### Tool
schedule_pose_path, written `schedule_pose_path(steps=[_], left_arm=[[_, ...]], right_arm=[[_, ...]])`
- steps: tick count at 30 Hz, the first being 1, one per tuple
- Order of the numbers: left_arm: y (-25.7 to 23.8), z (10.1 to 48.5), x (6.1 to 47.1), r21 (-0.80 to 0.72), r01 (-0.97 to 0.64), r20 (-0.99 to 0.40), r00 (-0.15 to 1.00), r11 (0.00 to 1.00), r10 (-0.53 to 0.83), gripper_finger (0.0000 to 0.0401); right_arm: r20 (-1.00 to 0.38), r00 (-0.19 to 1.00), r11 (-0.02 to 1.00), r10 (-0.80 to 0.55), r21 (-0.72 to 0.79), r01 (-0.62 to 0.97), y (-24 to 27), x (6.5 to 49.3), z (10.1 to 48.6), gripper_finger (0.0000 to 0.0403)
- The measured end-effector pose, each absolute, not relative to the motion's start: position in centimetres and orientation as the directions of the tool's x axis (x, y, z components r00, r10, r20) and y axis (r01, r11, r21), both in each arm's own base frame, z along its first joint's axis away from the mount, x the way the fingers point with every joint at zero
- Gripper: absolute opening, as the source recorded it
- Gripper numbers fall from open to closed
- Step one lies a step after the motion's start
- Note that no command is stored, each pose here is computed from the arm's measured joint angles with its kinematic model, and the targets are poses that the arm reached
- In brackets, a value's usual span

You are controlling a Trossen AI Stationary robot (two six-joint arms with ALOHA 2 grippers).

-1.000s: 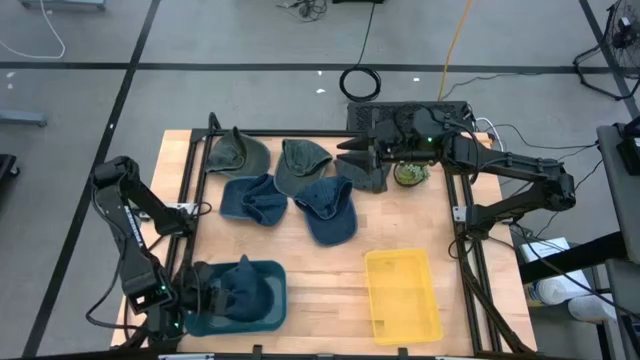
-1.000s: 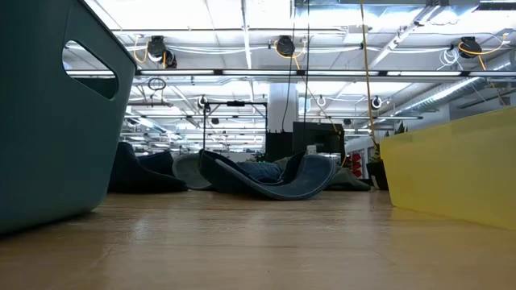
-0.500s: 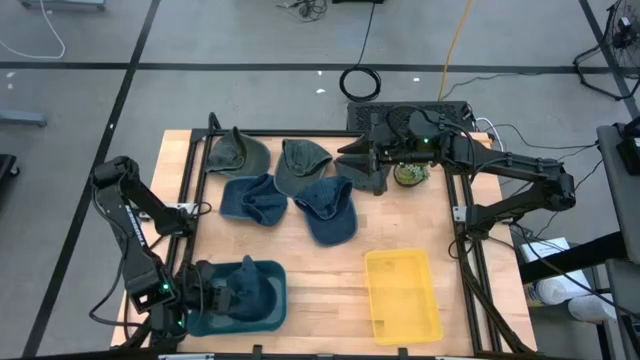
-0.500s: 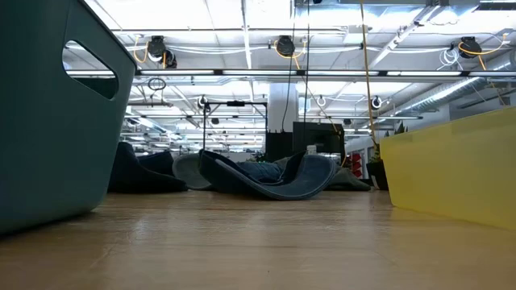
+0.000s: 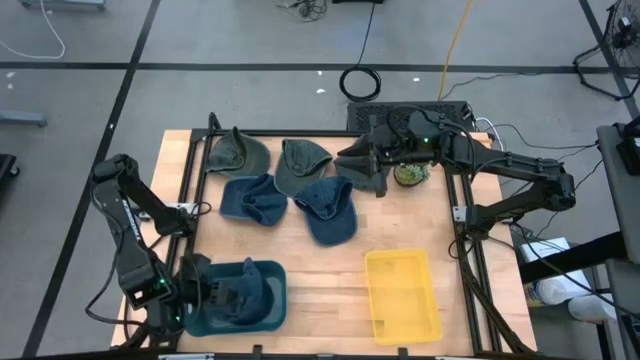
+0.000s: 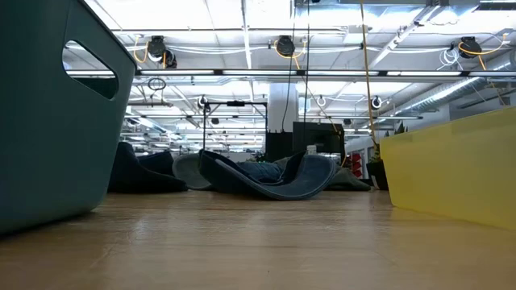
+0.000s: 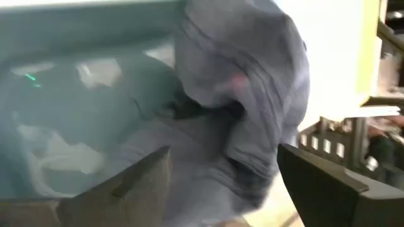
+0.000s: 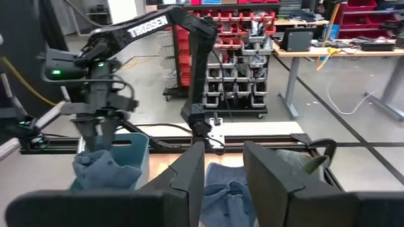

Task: Pick & Place hat
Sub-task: Put the right dark blue cap into the blue bin

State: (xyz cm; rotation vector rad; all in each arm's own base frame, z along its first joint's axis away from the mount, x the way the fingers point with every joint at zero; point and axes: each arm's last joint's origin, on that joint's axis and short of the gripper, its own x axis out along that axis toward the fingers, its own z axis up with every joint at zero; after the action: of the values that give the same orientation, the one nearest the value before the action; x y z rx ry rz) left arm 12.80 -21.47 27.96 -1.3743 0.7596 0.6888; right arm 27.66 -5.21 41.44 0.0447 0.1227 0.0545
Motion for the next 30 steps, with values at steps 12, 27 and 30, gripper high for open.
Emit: schedule_pose_path(steps=[12, 27, 30], left_arm=[[-19.7, 32.0, 14.7, -0.675, -0.698, -0.694, 0.711, 0.239, 0.115, 0.0279], [-15.9, 33.4, 22.6, -0.678, -0.632, -0.675, 0.738, 0.376, 0.022, 0.0268], [-15.3, 33.5, 23.2, -0.68, -0.634, -0.686, 0.728, 0.368, -0.012, 0.0255]], right_arm=[[-0.122, 0.991, 0.997, 0.06, 0.048, -0.055, -5.0, 27.7, 41.4, 0.01], [-0.126, 0.99, 0.996, 0.06, 0.074, -0.051, -5.0, 27.7, 41.4, 0.01], [-0.132, 0.99, 0.996, 0.06, 0.076, -0.05, -5.0, 27.7, 41.3, 0.01]])
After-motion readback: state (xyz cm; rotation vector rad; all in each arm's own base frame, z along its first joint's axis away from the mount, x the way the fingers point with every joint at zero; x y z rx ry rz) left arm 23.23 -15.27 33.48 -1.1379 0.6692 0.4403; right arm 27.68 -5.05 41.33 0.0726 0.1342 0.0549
